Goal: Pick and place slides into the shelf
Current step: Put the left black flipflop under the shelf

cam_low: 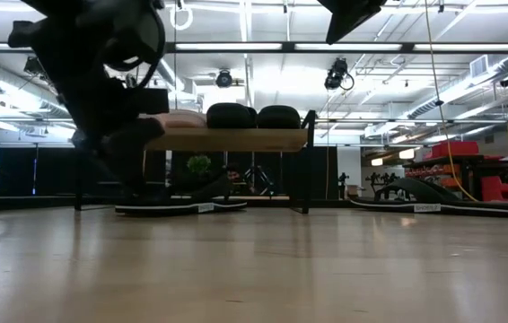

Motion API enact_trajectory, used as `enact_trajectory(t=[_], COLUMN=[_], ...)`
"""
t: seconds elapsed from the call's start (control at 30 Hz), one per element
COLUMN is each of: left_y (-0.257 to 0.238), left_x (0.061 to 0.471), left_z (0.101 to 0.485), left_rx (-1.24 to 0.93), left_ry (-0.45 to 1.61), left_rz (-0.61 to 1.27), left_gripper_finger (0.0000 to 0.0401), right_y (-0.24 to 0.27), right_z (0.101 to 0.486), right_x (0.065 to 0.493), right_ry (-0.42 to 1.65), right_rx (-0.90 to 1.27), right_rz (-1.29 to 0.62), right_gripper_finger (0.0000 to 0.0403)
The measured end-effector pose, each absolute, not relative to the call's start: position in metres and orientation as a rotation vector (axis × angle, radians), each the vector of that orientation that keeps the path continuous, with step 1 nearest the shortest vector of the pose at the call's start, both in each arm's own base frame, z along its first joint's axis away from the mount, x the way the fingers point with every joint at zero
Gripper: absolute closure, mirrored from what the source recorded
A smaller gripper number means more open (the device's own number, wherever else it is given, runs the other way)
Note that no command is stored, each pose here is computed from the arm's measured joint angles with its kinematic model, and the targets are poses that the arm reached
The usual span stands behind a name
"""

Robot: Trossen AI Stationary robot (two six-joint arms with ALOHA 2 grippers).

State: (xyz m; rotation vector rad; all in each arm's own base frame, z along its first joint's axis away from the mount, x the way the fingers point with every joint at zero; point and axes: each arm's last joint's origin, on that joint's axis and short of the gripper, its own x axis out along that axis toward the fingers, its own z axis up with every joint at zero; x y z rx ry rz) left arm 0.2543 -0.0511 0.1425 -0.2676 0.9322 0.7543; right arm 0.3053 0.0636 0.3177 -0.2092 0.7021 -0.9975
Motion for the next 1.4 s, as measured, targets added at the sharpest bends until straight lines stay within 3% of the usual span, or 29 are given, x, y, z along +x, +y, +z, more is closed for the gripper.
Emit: enact_trajectory(t=[0.47,0.73,1.1,1.4], left_y=[-0.029,-0.028,0.024,0.023], left_x=[0.261,0.279,0.282,0.286], left_z=[0.129,0.132,0.134,0.134], left_rx=[-0.244,-0.323,-0.367,-0.403], left_ry=[0.985,0.851,0.825,0.835], left_rz=[0.824,0.739,0.875,0.789], left_gripper_finger=[0.0398,0.0399,0.0399,0.0399], right_y=[0.063,0.064,0.064,0.064], right_z=[0.318,0.318,0.318,0.318], right_x=[0.305,0.306,0.306,0.306], right_ry=[0.709,0.71,0.71,0.71], right_rx=[-0.227,-0.23,-0.231,-0.231], right_rz=[-0.993,-0.992,-0.992,-0.992], right_gripper_finger=[0.0391,0.039,0.039,0.039])
